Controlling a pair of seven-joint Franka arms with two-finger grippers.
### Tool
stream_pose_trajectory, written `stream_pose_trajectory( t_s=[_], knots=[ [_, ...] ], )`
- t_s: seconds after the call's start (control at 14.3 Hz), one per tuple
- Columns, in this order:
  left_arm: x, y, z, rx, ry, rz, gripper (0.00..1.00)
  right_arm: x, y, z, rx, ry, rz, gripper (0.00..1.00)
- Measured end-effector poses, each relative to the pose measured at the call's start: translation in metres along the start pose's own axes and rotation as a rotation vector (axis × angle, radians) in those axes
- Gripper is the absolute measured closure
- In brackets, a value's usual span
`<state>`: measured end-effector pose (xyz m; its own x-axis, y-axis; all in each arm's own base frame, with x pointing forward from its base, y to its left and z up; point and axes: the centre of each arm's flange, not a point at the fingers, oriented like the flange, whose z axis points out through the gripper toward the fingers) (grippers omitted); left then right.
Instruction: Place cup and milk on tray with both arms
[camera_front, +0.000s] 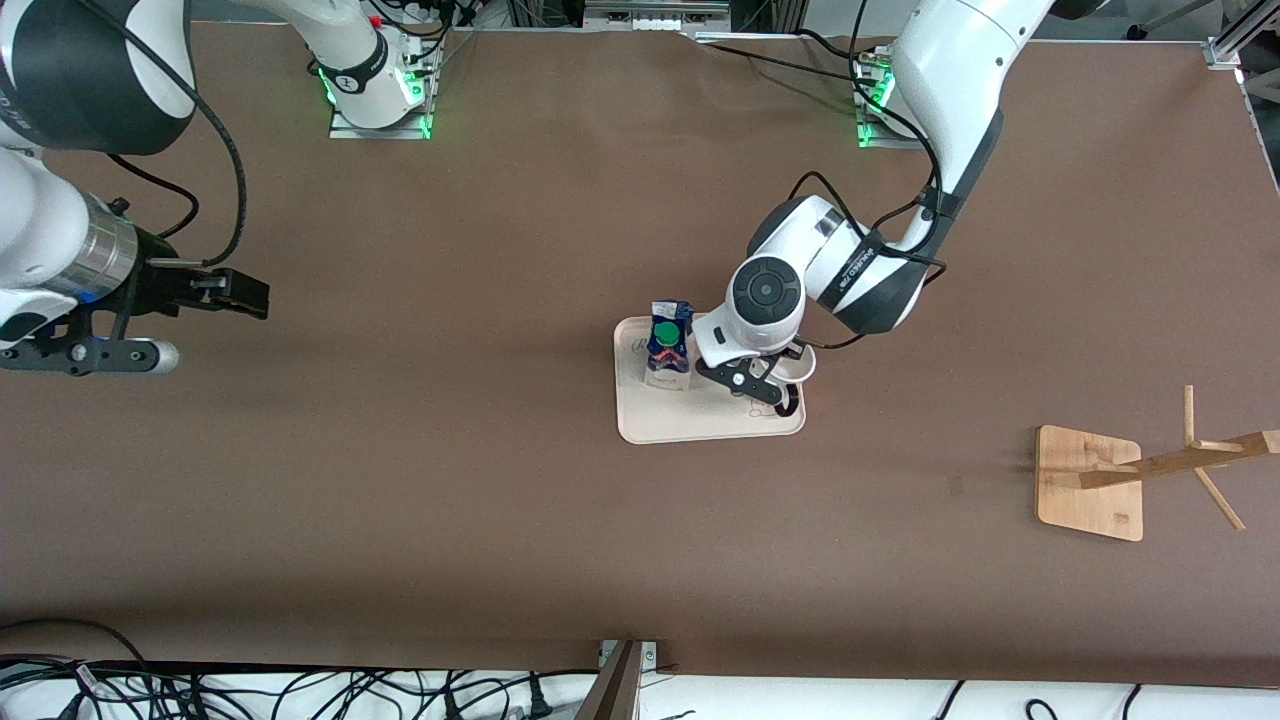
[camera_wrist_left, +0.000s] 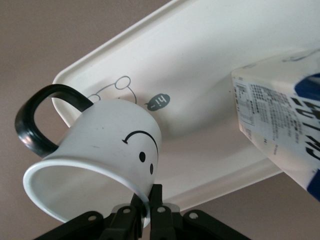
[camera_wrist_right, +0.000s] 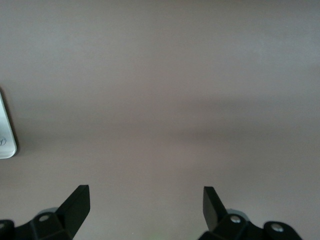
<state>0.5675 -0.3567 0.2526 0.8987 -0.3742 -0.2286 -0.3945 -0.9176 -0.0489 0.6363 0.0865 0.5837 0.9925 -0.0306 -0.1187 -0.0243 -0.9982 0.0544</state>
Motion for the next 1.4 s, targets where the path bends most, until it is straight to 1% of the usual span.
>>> stream_pose_trajectory(
  t_s=[0.35,0.63,0.77,0.84,0.91,0.98,1.05,1.19,1.26,1.33,1.4],
  knots=[
    [0.005,0.009,0.007,0.012,-0.003,0.012,0.92,-0.001,0.056,-0.011,-0.021,0.021,0.089,0.00],
    [0.007,0.007,0.007,0.013,-0.001,0.008,0.92,-0.008,0.062,-0.029,-0.010,0.055,0.092,0.00],
    [0.007,0.007,0.007,0.013,-0.002,0.007,0.92,-0.009,0.063,-0.032,-0.008,0.059,0.091,0.00],
    [0.008,0.007,0.008,0.013,-0.004,0.007,0.86,-0.009,0.063,-0.031,-0.009,0.058,0.091,0.00],
    [0.008,0.006,0.012,0.014,-0.009,0.007,0.78,-0.009,0.062,-0.031,-0.008,0.058,0.090,0.00],
    [0.009,0.005,0.015,0.014,-0.013,0.005,0.67,-0.009,0.062,-0.031,-0.008,0.058,0.089,0.00],
    [0.010,0.003,0.017,0.015,-0.014,0.002,0.62,-0.009,0.061,-0.031,-0.008,0.058,0.087,0.00],
    [0.012,0.001,0.015,0.015,-0.010,-0.003,0.59,-0.009,0.062,-0.032,-0.003,0.058,0.085,0.00],
    [0.012,0.001,0.014,0.015,-0.006,-0.003,0.59,-0.009,0.064,-0.031,0.011,0.056,0.078,0.00],
    [0.013,0.001,0.011,0.014,-0.001,-0.004,0.52,-0.009,0.068,-0.031,0.016,0.052,0.067,0.00],
    [0.015,0.000,0.007,0.012,0.007,-0.005,0.44,-0.009,0.074,-0.031,0.001,0.050,0.054,0.00]
  ],
)
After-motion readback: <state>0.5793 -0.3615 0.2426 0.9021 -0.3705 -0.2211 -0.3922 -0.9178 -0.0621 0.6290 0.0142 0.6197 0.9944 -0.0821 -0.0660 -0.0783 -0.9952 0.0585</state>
